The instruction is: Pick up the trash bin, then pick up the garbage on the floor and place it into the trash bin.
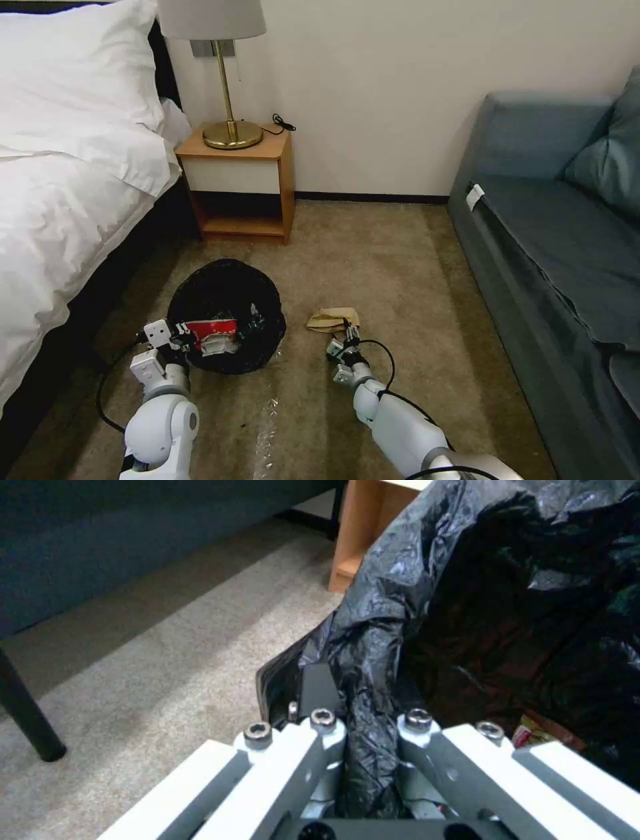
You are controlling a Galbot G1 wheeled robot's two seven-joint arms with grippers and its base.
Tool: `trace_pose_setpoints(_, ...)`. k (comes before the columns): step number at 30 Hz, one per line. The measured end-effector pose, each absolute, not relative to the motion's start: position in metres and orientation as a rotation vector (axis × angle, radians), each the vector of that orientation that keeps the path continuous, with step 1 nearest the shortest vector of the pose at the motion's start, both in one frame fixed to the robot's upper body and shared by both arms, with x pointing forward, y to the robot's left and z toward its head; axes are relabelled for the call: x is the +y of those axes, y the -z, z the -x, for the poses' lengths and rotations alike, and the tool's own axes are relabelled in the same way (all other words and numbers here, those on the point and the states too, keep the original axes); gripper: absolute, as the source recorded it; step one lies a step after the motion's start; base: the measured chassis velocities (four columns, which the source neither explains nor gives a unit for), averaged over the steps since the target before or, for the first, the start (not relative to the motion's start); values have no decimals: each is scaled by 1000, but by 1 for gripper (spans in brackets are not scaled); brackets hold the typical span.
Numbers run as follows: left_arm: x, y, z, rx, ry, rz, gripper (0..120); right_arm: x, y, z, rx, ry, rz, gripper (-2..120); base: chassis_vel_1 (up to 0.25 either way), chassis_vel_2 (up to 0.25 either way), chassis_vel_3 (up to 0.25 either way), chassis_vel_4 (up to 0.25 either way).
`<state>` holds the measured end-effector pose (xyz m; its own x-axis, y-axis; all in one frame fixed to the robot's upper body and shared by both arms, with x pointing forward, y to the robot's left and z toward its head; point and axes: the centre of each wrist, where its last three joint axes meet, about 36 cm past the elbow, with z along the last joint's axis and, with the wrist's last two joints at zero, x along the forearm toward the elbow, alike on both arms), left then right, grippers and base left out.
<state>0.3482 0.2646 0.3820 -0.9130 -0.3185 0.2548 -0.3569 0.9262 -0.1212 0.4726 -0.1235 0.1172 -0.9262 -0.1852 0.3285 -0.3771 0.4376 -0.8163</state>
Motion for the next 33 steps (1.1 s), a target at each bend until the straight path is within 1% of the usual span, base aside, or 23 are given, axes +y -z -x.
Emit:
trace_pose_setpoints(1,265,-382,-348,-2854,-243,-507,3,-124,-117,-473,-2497,-1492,-495,89,0,0,0,0)
trace_pose_setpoints(3,264,-383,-347,-2855,-242,-513,3,-124,-117,-474,-2476,-1513,-489,98,0,0,0,0)
trace_pose_setpoints(6,263,-385,-345,-2858,-239,-520,3,-123,-116,-474,-2449,-1536,-489,99,0,0,0,0)
trace_pose_setpoints(15,263,-388,-342,-2860,-243,-536,3,-121,-112,-473,-2393,-1558,-492,100,0,0,0,0)
trace_pose_setpoints(33,258,-388,-341,-2861,-247,-541,3,-127,-120,-496,-2338,-1499,-407,100,0,0,0,0)
